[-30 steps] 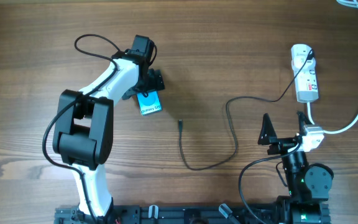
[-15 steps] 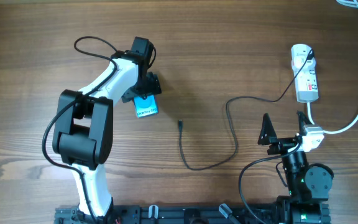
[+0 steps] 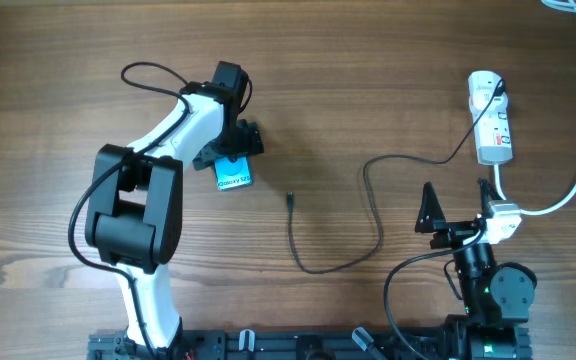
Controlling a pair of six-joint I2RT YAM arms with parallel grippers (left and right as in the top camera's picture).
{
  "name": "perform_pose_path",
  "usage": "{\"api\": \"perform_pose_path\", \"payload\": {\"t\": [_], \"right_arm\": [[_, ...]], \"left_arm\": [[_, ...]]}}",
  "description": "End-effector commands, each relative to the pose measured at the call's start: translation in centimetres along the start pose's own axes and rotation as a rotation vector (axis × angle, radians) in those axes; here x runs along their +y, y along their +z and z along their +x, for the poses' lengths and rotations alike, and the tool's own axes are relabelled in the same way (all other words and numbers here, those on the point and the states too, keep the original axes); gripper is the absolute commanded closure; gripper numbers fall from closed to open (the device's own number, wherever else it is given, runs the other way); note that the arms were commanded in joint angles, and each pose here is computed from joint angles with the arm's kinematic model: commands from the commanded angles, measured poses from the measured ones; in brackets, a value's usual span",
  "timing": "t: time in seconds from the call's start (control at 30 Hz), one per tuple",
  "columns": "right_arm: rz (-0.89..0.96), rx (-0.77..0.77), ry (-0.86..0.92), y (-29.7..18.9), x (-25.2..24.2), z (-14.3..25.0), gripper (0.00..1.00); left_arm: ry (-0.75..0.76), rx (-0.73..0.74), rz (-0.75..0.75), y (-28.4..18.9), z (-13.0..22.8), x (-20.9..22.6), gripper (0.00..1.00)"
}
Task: Plug charger to phone and switch on socket
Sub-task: 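Hold the phone upright with the left gripper near the cable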
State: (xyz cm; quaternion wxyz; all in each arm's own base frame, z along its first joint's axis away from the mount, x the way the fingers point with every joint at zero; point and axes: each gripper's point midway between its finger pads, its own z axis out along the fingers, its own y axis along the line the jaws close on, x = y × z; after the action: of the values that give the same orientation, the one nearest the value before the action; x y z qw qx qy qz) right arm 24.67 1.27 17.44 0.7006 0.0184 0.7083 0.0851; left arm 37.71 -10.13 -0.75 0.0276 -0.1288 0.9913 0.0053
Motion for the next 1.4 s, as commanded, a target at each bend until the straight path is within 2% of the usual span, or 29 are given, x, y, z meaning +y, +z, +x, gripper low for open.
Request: {"api": "perform_pose_path", "payload": {"t": [0.0,0.3,0.47,0.7,1.0,1.07,1.13,1.37], "right_arm": [[-0.018,-0.01,0.011,-0.1,0.4,-0.2,0.0],[-0.018,-0.01,0.011,-0.1,0.4,-0.2,0.0],[-0.018,-0.01,0.011,-0.1,0.4,-0.2,0.0],[-0.018,-0.009,0.011,-0.1,0.4,-0.2,0.0],[-0.018,-0.01,0.012,-0.1,0.4,-0.2,0.0],[-0.018,-0.01,0.011,-0.1,0.4,-0.2,0.0],[-0.018,-0.01,0.011,-0.1,0.4,-0.2,0.0],[-0.018,-0.01,0.011,-0.1,0.4,-0.2,0.0]], "left_arm": [[-0.009,0.202,-0.056,5.0,5.0,1.5,0.0],[-0.002,0.154,-0.094,5.1,4.0,2.2,0.0],[0.09,0.139,-0.096,5.2,3.5,2.3,0.0],[0.094,0.124,-0.087,5.2,3.2,2.1,0.02],[0.055,0.148,-0.031,5.2,3.6,1.0,0.15],[0.041,0.149,-0.032,5.2,3.7,1.0,0.13],[0.041,0.147,-0.031,5.2,3.6,1.0,0.0],[0.041,0.145,-0.029,5.3,3.6,1.0,0.0]]}}
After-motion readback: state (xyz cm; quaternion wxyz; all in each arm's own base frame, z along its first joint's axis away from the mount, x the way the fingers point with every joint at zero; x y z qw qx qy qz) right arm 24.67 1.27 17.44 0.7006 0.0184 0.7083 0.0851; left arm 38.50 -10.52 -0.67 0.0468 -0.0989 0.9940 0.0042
